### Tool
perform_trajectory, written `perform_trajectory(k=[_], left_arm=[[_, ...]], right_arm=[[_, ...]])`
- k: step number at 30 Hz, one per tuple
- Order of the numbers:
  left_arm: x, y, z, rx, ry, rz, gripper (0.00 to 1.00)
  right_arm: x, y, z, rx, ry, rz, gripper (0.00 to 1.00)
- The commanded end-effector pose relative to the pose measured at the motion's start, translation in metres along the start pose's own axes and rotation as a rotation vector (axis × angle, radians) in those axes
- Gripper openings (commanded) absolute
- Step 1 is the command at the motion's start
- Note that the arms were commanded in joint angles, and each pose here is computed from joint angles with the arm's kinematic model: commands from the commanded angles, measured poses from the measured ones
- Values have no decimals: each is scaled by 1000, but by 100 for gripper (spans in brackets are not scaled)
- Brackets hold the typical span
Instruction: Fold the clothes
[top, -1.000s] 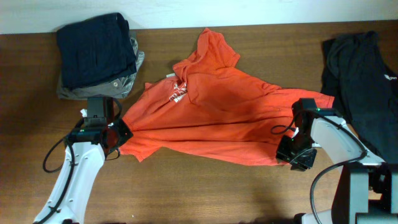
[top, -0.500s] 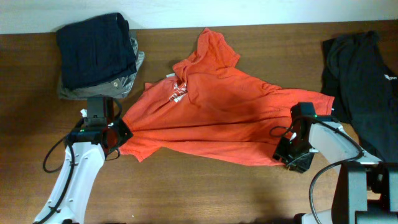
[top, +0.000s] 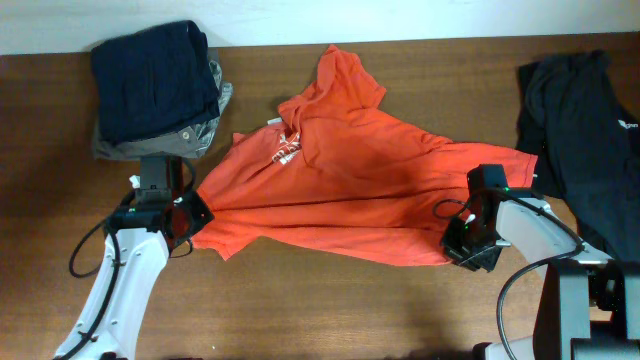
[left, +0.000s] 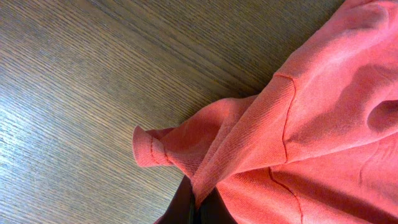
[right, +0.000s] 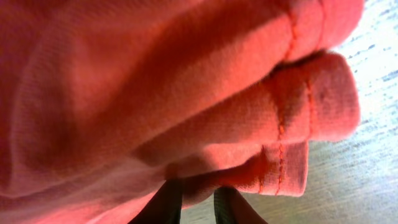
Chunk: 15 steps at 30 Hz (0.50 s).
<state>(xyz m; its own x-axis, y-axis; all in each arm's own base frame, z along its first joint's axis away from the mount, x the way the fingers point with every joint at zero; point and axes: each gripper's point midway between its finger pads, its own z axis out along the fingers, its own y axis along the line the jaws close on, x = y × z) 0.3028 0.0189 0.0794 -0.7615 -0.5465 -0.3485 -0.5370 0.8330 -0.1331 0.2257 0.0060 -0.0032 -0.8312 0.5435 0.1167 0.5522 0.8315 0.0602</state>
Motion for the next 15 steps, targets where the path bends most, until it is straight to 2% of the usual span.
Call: perform_trajectory(k=[1, 2, 5, 10, 15], left_arm=[[-10, 1, -8, -6, -37, 13, 0], [-10, 1, -8, -6, -37, 13, 0], [-10, 1, -8, -6, -37, 13, 0], [-10, 1, -8, -6, -37, 13, 0], [-10, 1, -8, -6, -37, 13, 0]], right_arm=[[2, 0, 4, 3, 7, 9, 23], [2, 0, 4, 2, 7, 9, 21], [0, 1, 3, -3, -3, 8, 4], [-10, 8, -7, -15, -23, 5, 4], [-28, 24, -48, -30, -50, 2, 4]])
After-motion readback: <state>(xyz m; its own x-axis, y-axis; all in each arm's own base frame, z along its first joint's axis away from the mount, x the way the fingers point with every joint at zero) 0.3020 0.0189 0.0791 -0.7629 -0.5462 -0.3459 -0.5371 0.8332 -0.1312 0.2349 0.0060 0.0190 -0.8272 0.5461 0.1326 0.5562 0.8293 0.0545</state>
